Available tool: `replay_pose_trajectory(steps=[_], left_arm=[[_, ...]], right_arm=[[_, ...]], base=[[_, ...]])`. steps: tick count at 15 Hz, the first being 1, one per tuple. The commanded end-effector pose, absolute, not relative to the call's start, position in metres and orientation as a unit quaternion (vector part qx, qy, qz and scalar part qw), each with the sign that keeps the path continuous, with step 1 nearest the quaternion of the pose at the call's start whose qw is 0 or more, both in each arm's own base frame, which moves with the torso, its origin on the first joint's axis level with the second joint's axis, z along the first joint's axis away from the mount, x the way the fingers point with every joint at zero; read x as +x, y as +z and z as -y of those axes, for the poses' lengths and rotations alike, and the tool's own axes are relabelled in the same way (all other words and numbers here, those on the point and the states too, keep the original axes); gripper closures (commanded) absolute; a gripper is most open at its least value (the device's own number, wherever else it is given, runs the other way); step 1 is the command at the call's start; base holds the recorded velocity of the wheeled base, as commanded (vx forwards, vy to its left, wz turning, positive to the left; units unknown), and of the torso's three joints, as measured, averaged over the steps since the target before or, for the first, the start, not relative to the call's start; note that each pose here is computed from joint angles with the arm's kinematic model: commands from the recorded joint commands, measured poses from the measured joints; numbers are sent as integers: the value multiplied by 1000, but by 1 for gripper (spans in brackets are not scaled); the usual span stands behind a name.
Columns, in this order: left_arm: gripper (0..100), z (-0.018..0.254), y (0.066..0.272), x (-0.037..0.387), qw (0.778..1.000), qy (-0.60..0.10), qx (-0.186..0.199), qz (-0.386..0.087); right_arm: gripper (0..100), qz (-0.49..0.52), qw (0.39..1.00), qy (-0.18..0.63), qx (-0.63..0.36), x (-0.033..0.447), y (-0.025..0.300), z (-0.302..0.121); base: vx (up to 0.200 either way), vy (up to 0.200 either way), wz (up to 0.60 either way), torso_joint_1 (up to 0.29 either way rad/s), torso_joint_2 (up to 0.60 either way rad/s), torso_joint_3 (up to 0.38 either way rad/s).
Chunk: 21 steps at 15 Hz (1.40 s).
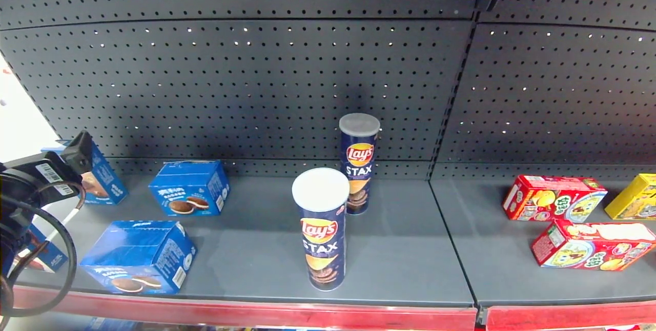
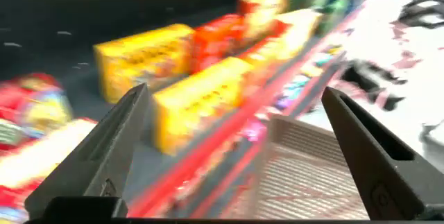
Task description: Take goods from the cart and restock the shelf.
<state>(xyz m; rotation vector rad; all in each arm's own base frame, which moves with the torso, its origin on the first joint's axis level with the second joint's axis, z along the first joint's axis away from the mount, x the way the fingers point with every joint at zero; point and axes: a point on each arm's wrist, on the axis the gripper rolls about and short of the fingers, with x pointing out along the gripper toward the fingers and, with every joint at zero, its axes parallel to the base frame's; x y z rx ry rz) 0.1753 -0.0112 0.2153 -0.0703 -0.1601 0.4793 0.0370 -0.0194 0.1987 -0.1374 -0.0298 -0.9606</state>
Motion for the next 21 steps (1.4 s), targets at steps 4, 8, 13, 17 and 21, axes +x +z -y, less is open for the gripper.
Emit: replay_pose_trajectory(steps=[4, 8, 13, 17, 21], left_arm=[[0, 11, 219, 171, 967, 236, -39, 88], [0, 10, 219, 168, 967, 236, -40, 91], [0, 10, 220, 168, 966, 236, -41, 93], [0, 10, 221, 168, 966, 236, -41, 94], [0, 10, 222, 165, 966, 236, -43, 98]], right_arm=[[0, 23, 869, -481, -118, -32, 120, 15], [0, 20, 921, -382, -70, -30, 88, 16], [0, 17, 979, -203, -20, -25, 81, 9], [0, 26, 997, -54, -38, -23, 81, 2], [0, -2, 999, 19, -28, -26, 82, -1]], base=[[0, 0, 0, 0, 0, 0], [0, 0, 0, 0, 0, 0], [0, 0, 0, 0, 0, 0], [0, 0, 0, 0, 0, 0], [0, 0, 0, 0, 0, 0]])
